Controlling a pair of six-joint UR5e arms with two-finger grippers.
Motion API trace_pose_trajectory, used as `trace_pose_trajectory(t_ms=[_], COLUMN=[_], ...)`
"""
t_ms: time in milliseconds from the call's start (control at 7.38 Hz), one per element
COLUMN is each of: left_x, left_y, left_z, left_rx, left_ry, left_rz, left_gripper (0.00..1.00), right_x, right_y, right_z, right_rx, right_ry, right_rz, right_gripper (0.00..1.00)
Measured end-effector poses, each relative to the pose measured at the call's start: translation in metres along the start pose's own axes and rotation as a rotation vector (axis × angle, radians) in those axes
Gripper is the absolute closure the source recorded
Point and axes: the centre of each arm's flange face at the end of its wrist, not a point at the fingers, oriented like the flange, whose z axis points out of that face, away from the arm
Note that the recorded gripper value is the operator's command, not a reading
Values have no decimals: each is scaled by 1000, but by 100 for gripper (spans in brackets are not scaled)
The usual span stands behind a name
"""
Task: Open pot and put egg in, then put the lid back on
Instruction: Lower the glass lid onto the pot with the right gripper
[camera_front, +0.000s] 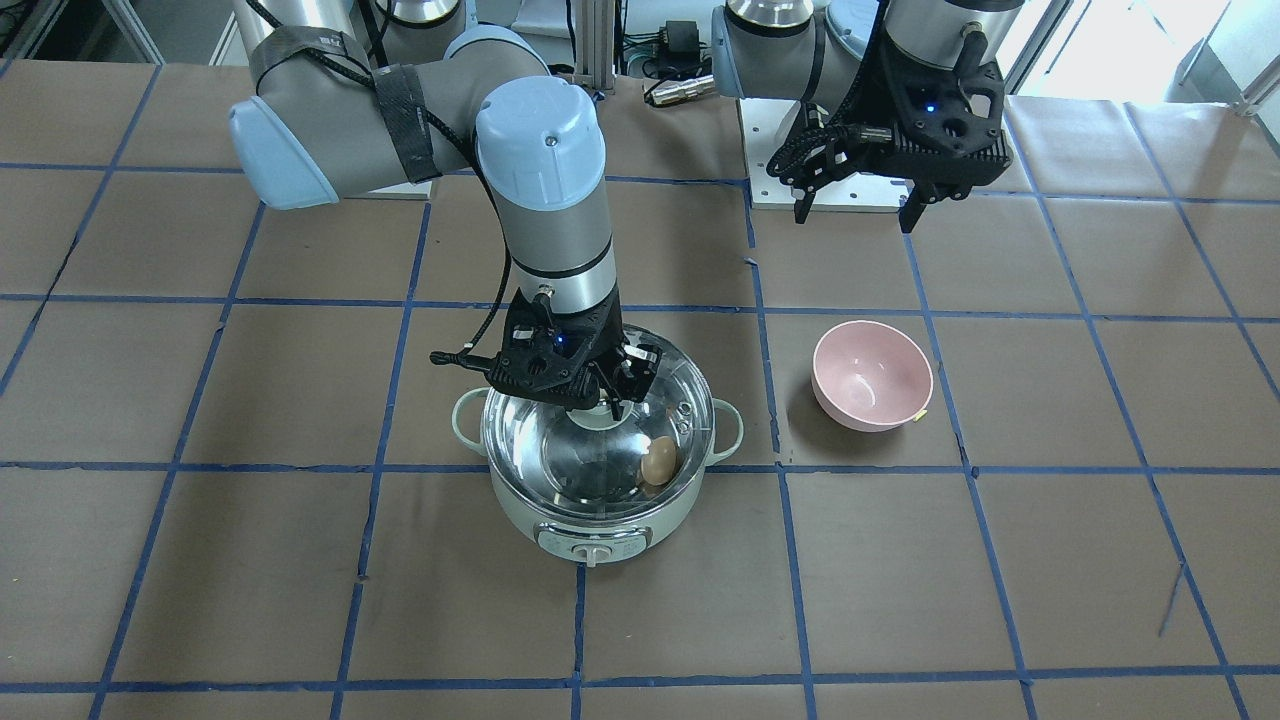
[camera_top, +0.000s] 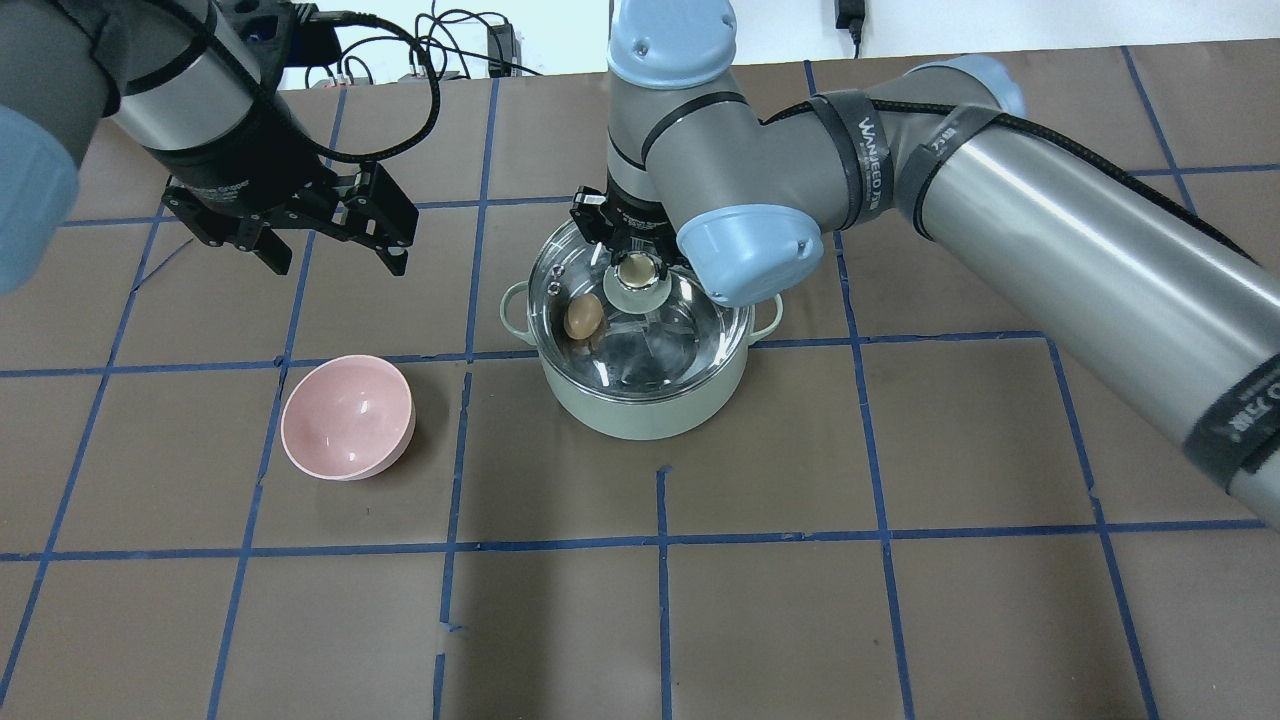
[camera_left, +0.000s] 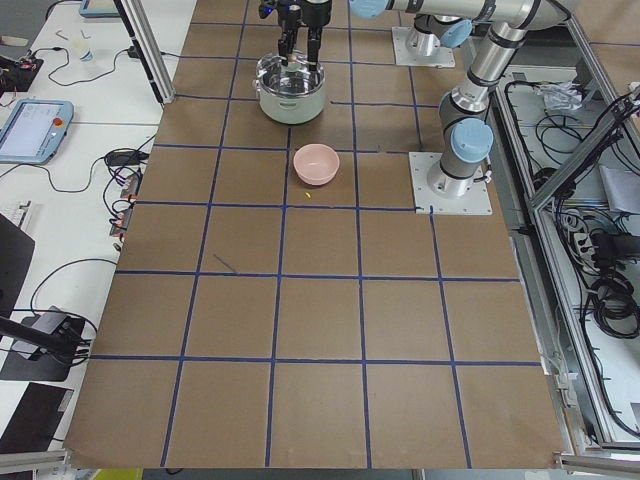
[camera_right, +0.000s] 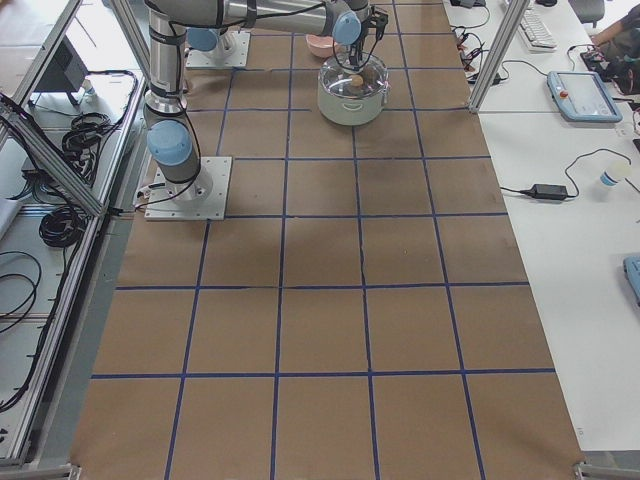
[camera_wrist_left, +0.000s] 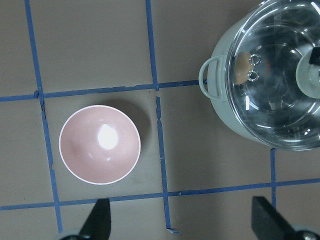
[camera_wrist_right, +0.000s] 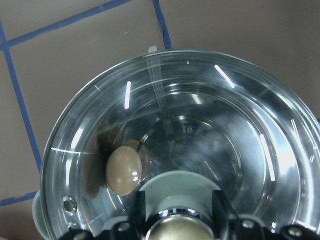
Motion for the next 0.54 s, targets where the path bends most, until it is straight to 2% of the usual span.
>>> trace_pose_trajectory(t_ms=[271, 542], left_x=[0, 0], left_y=[0, 0], left_z=[0, 0], left_rx=[0, 1], left_ry=[0, 0], left_rz=[0, 0], left_gripper=[0, 0], right_x=[0, 0], right_y=[0, 0], right_z=[0, 0], right_rx=[1, 2], right_ry=[0, 0], right_rz=[2, 0], right_gripper=[32, 21])
